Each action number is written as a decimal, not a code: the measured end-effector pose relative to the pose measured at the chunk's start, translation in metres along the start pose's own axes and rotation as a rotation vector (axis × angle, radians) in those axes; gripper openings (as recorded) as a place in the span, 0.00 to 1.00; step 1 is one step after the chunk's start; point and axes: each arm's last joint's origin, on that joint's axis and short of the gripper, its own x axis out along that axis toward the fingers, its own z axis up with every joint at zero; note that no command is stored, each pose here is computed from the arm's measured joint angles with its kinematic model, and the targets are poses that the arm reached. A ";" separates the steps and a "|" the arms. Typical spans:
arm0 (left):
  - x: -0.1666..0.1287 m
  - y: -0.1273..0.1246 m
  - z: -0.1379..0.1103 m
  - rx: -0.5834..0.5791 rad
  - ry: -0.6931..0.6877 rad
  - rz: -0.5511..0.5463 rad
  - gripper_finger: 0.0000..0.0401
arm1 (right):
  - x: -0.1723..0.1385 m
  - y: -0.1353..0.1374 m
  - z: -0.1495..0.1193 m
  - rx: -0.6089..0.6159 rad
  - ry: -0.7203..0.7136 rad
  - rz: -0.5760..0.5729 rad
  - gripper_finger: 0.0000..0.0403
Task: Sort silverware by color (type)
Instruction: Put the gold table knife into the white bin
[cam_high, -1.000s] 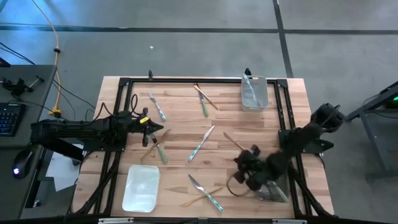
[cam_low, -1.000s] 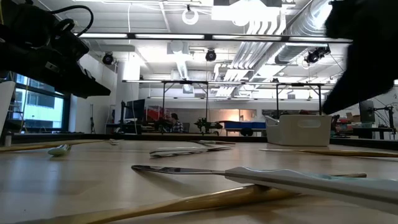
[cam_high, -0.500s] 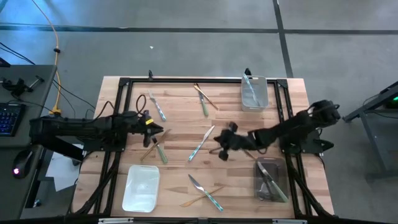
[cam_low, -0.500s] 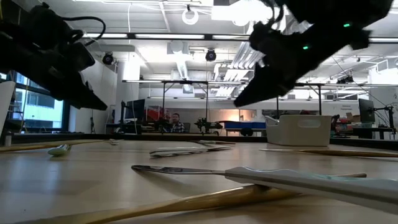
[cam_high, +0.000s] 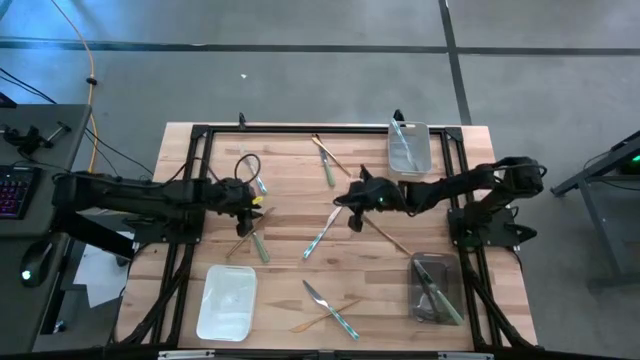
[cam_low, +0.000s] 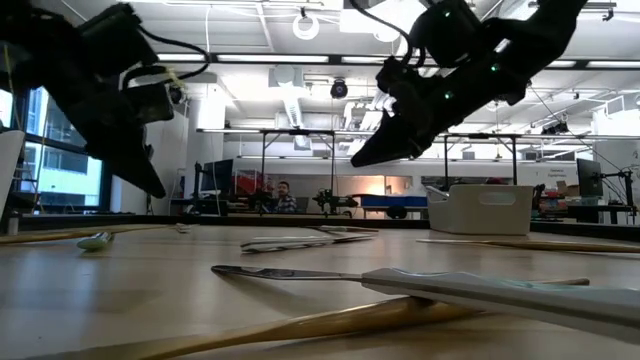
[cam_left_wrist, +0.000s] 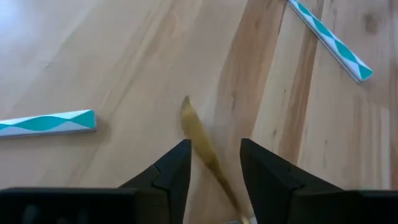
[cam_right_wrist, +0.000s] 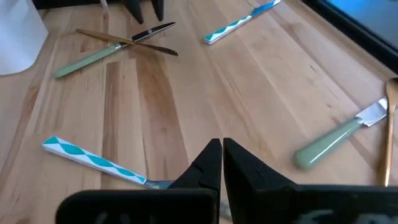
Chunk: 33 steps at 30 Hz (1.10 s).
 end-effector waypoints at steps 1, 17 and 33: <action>0.001 -0.002 0.003 -0.015 0.030 0.001 0.33 | 0.000 -0.004 0.000 0.005 0.001 0.008 0.00; 0.042 -0.011 0.029 -0.072 0.437 0.094 0.33 | 0.001 -0.048 0.008 -0.012 -0.051 0.045 0.00; 0.055 -0.008 0.021 -0.019 0.521 0.153 0.10 | 0.001 -0.047 0.013 -0.042 -0.097 0.046 0.00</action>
